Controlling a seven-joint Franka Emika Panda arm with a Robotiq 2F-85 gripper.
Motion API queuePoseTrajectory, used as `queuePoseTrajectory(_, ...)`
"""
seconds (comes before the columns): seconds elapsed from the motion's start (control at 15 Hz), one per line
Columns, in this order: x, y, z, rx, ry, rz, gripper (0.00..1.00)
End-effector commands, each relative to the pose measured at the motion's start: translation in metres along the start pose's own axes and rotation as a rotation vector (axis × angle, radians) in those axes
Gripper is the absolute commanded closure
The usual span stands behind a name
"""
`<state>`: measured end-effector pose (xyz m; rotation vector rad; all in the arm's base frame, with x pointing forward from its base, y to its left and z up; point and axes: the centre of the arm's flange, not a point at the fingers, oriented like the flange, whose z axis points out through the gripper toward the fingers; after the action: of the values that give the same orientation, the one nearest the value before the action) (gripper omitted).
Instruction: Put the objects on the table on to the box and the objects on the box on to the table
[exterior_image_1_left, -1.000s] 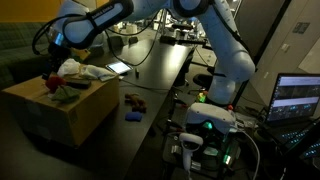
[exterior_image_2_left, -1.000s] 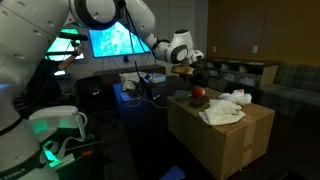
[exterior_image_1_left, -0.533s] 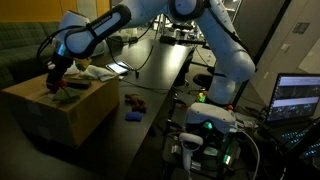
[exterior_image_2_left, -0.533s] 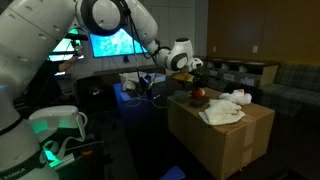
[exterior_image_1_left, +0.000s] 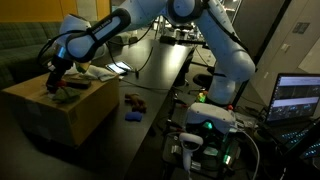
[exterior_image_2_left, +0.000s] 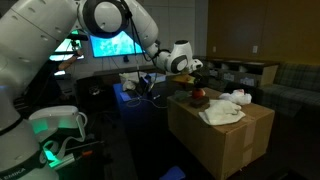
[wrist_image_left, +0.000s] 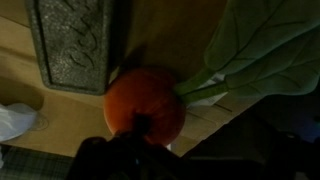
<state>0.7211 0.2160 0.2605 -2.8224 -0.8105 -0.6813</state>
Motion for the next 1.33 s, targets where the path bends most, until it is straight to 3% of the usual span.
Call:
queuePoseTrajectory(0.0,0.001,-0.001,0.004,-0.056,0.045,-0.056,0.00)
queuePoseTrajectory(0.67,-0.003,0.009,0.019,-0.156,0.044,-0.176,0.03)
queuePoseTrajectory(0.73,-0.004,0.010,0.020,-0.162,0.045,-0.181,0.19)
queuePoseTrajectory(0.8,-0.005,0.011,0.020,-0.167,0.045,-0.187,0.27)
queuePoseTrajectory(0.87,-0.006,0.013,0.019,-0.168,0.044,-0.192,0.29)
queuePoseTrajectory(1.27,-0.008,0.014,0.013,-0.186,0.053,-0.209,0.77)
